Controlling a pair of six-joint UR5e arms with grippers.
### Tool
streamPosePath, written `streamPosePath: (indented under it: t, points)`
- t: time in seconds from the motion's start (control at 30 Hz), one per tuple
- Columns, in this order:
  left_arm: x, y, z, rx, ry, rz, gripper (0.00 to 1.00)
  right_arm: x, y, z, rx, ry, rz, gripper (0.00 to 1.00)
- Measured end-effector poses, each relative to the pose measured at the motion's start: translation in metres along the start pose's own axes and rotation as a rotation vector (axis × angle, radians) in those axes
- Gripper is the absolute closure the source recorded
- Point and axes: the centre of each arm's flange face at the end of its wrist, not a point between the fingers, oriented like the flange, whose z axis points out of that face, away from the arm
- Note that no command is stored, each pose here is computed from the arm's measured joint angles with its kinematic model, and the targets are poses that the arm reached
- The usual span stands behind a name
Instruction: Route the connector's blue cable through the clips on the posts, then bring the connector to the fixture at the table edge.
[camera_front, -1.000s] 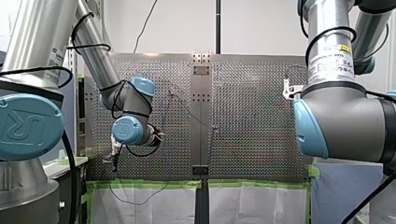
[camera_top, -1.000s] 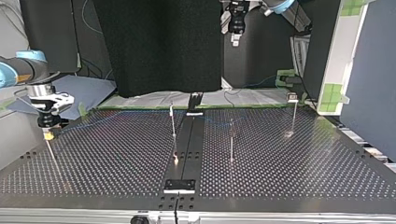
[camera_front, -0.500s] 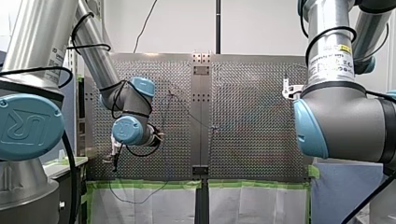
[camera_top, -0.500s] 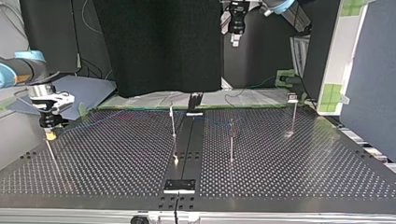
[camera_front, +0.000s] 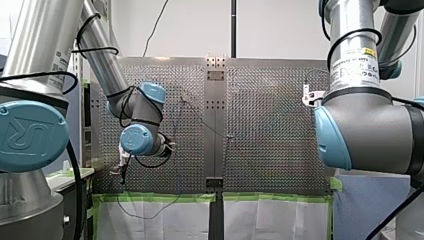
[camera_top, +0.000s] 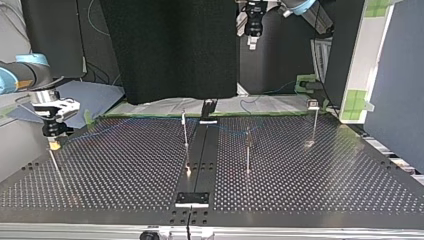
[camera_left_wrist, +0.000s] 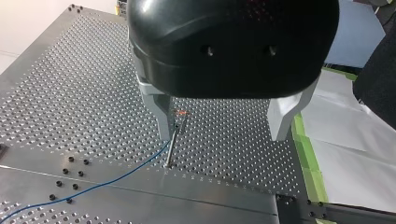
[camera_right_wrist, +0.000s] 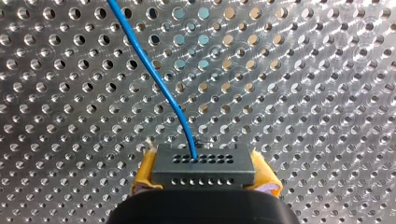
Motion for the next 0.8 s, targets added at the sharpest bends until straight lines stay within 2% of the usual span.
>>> streamPosePath:
  t: [0.13, 0.3, 0.47, 0.53, 0.8]
  points:
    - [0.0001, 0.0001, -0.0002, 0.0, 0.0, 0.0, 0.0, 0.0001, -0.0001, 0.0001, 0.0, 0.0, 0.0, 0.17]
    - [0.0002, 0.0001, -0.0002, 0.0, 0.001, 0.0, 0.0, 0.0, 0.0, 0.0, 0.0, 0.0, 0.0, 0.17]
    - [0.0002, 0.0002, -0.0002, 0.0, 0.001, 0.001, 0.0, 0.0, 0.0, 0.0, 0.0, 0.0, 0.0, 0.08]
    - [0.0001, 0.0001, -0.0001, 0.0, 0.001, 0.001, 0.0, 0.0, 0.0, 0.0, 0.0, 0.0, 0.0, 0.0]
    - [0.0001, 0.0001, -0.0001, 0.0, 0.0, 0.0, 0.0, 0.0, 0.0, 0.0, 0.0, 0.0, 0.0, 0.0]
